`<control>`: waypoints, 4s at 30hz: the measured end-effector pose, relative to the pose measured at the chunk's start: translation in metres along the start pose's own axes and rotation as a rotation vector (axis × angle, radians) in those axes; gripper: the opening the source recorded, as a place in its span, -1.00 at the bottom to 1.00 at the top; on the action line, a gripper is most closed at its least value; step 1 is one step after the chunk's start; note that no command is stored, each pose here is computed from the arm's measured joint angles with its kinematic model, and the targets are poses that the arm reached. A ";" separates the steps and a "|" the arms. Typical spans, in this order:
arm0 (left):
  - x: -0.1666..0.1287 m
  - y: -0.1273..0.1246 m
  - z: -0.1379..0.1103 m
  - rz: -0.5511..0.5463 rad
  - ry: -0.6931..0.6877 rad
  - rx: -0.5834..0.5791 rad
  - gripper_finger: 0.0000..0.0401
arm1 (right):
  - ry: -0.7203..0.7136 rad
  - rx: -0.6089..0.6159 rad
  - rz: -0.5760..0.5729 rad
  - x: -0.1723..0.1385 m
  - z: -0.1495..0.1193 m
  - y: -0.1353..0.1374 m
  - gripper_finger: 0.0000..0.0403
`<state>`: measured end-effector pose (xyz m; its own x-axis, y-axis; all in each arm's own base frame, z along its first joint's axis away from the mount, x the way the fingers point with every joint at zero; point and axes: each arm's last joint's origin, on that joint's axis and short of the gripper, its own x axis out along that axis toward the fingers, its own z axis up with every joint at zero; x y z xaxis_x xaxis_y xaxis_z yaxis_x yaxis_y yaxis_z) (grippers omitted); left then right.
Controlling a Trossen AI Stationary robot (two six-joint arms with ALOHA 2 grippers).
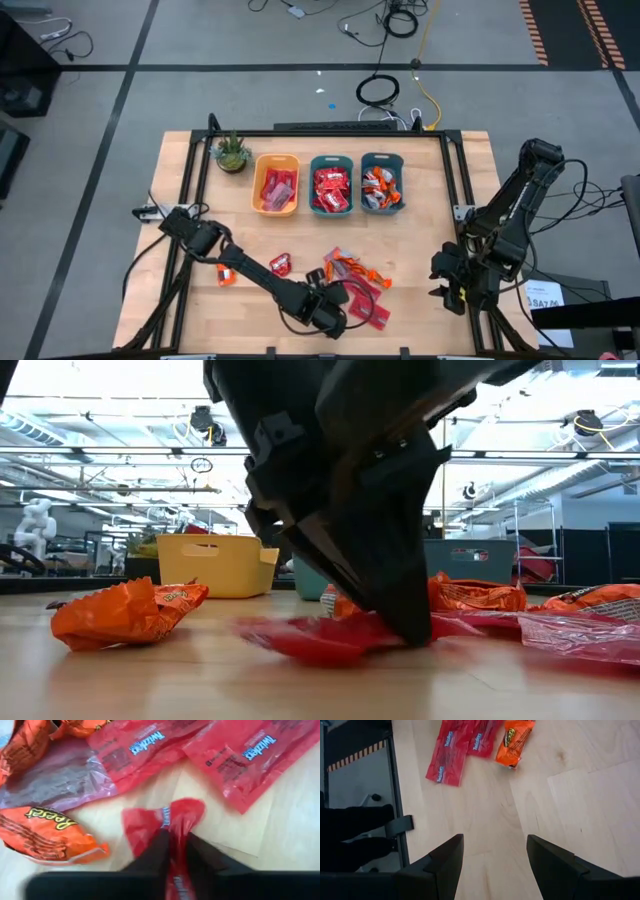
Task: Sort candy
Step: Put the red candy into the top left yellow bin
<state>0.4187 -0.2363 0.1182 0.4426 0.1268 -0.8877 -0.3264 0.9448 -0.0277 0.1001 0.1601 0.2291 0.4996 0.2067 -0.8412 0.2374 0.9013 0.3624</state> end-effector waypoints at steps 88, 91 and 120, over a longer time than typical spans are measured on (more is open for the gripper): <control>-0.139 0.384 0.010 0.151 -0.260 -0.302 0.17 | -0.495 0.375 -0.084 0.005 0.040 -0.009 0.04; -0.139 0.383 0.011 0.148 -0.272 -0.299 0.25 | -0.495 0.363 -0.087 0.005 0.041 -0.009 0.04; -0.194 0.249 0.036 0.149 -0.538 -0.142 0.27 | -0.390 0.267 -0.111 0.007 0.037 -0.010 0.04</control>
<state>0.2815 -0.0152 0.2999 0.7334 0.4265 -0.5294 -0.5106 0.8597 -0.0146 0.1318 0.1379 0.2347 0.7221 -0.0899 -0.6859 0.4872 0.7700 0.4120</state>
